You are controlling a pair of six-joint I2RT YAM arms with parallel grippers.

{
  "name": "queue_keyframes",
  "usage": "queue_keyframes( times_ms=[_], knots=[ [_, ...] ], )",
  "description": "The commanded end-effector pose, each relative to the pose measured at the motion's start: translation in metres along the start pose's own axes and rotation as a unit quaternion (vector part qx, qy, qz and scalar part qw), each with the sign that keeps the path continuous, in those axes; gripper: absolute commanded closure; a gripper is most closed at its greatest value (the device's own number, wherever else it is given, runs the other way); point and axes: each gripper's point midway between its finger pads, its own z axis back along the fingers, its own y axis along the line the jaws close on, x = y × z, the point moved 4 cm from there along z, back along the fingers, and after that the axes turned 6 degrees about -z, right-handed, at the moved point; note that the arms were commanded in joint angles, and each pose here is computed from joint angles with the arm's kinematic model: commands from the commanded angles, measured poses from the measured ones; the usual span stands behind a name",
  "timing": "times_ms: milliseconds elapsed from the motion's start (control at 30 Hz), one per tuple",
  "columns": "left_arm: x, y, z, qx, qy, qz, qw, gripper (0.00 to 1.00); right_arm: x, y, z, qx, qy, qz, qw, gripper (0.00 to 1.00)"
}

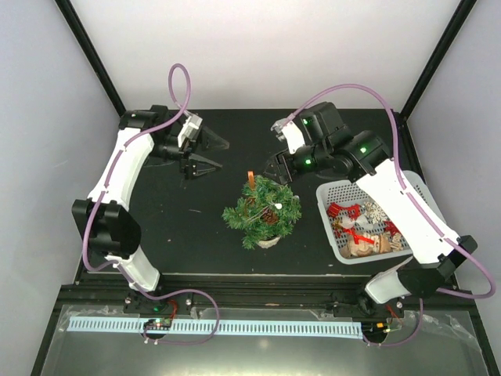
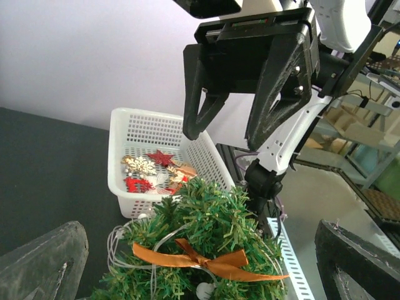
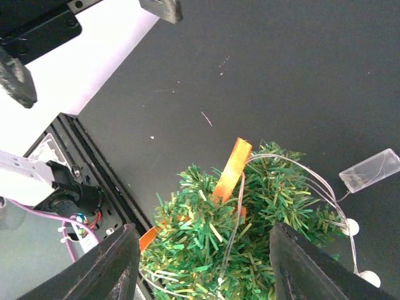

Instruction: Decorate the small christmas tree

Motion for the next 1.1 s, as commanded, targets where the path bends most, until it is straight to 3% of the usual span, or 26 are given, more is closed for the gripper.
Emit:
queue_keyframes(
  times_ms=[0, 133, 467, 800, 1067],
  knots=[
    [0.008, -0.011, 0.006, 0.004, -0.025, -0.019, 0.999, 0.01, -0.001, -0.009, -0.008, -0.017, 0.005, 0.007, 1.0, 0.41],
    [0.008, -0.011, 0.01, 0.011, -0.027, -0.024, 0.999, 0.01, 0.001, -0.012, -0.014, -0.021, 0.007, 0.011, 1.0, 0.42],
    [0.006, -0.012, 0.015, 0.021, -0.024, -0.032, 0.999, 0.01, 0.007, -0.027, -0.002, -0.077, -0.096, 0.041, 0.992, 0.45],
    [0.002, -0.011, 0.016, 0.022, -0.025, -0.034, 0.999, 0.01, -0.003, -0.004, -0.019, 0.026, -0.079, 0.085, 0.993, 0.44],
    [0.002, -0.011, 0.016, 0.023, -0.023, -0.036, 0.999, 0.01, -0.004, -0.001, -0.026, 0.039, -0.054, 0.091, 0.994, 0.4]
  ],
)
